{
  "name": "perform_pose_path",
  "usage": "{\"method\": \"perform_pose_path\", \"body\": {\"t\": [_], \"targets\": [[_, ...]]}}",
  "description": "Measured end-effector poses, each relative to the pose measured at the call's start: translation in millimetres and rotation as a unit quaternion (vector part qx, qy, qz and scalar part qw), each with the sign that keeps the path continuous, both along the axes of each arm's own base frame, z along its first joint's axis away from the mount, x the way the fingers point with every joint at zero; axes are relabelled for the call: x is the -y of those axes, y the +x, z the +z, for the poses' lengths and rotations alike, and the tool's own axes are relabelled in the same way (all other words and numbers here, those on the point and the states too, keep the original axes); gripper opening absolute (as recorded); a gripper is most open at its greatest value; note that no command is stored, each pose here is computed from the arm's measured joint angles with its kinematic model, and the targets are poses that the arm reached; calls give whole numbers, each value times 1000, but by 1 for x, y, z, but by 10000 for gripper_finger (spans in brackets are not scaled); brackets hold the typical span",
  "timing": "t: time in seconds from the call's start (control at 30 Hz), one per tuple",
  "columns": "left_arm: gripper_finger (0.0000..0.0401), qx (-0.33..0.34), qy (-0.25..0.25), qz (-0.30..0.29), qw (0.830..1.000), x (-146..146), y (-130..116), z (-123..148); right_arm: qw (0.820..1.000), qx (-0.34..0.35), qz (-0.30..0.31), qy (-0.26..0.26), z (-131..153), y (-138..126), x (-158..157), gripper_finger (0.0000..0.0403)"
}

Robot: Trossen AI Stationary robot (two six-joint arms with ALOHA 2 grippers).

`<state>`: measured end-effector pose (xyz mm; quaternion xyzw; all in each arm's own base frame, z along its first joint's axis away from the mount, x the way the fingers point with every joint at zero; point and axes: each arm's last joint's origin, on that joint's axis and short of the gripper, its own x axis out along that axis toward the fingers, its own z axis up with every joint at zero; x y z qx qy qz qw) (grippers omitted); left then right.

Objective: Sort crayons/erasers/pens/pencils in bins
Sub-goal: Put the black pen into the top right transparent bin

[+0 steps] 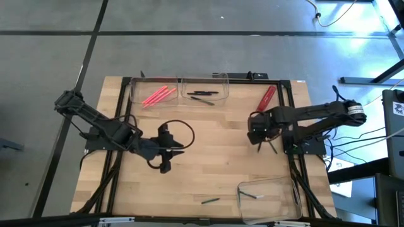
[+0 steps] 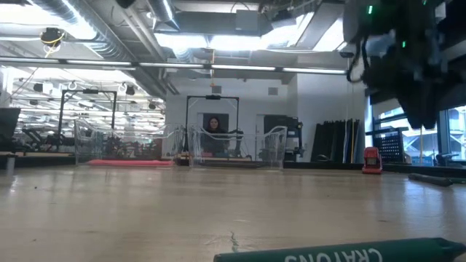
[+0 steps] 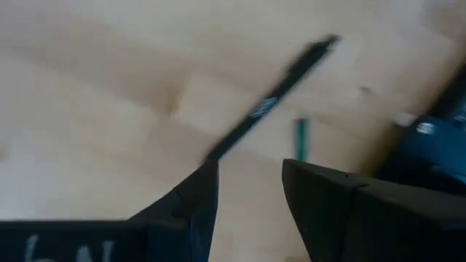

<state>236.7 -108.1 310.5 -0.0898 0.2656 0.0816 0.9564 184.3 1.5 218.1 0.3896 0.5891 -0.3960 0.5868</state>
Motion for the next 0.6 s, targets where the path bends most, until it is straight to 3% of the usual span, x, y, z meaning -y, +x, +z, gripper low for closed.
{"method": "perform_pose_path", "body": {"t": [0.1, 0.27, 0.6], "targets": [[105, -1, 6, 5, 1000, -5, 2, 0, 999, -5, -47, 1, -15, -4, 14, 155], [103, -4, 15, 14, 1000, -14, 6, 0, 995, 42, -94, 1, -37, -3, 34, 155], [103, -14, 12, 8, 1000, -23, 10, -1, 984, 25, -176, 11, -60, -20, 53, 155]]}}
